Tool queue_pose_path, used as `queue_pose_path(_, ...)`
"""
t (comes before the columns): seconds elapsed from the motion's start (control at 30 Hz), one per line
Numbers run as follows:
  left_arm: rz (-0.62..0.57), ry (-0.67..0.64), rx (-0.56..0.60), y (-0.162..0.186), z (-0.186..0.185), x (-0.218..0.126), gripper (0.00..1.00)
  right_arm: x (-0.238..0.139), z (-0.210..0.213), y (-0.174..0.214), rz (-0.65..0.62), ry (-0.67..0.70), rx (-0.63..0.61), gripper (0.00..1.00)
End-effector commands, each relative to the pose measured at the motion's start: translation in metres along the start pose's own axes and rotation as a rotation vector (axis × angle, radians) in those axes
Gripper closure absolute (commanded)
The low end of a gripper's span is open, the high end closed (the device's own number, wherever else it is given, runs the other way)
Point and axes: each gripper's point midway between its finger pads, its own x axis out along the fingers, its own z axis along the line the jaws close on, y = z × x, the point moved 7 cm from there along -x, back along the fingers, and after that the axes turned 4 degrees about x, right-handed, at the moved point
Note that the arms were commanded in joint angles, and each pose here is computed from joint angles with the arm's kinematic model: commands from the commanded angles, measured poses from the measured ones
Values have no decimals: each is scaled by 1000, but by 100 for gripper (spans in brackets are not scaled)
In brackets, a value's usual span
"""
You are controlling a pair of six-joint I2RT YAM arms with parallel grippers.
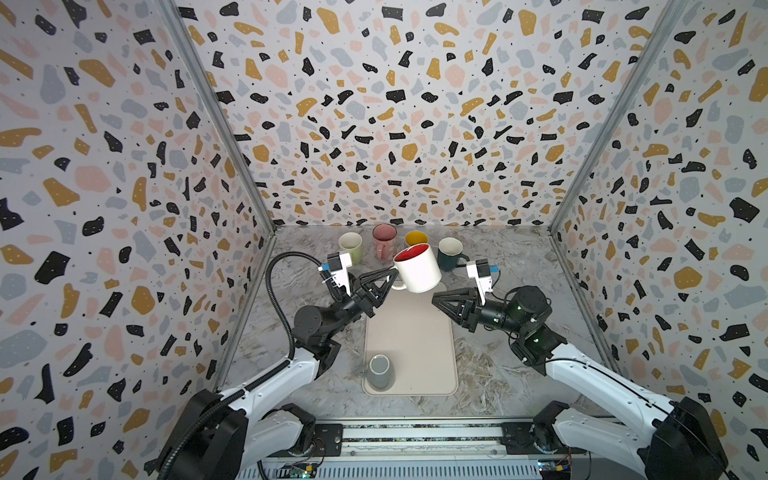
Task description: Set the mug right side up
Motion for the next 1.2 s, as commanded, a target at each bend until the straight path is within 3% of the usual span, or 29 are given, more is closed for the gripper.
queue_pose_path(0.0,-112,105,95,-22,-27,1,100,1,6,-9,-28,-20,-32,78)
queue_pose_path(0.33,-58,89,73,-6,-25,3,100,1,6,-16,-73,-10,-52,100)
queue_pose_path(1.17,26,71,25,12,-27,1,100,-5,0,-26,-123,32,-67,100)
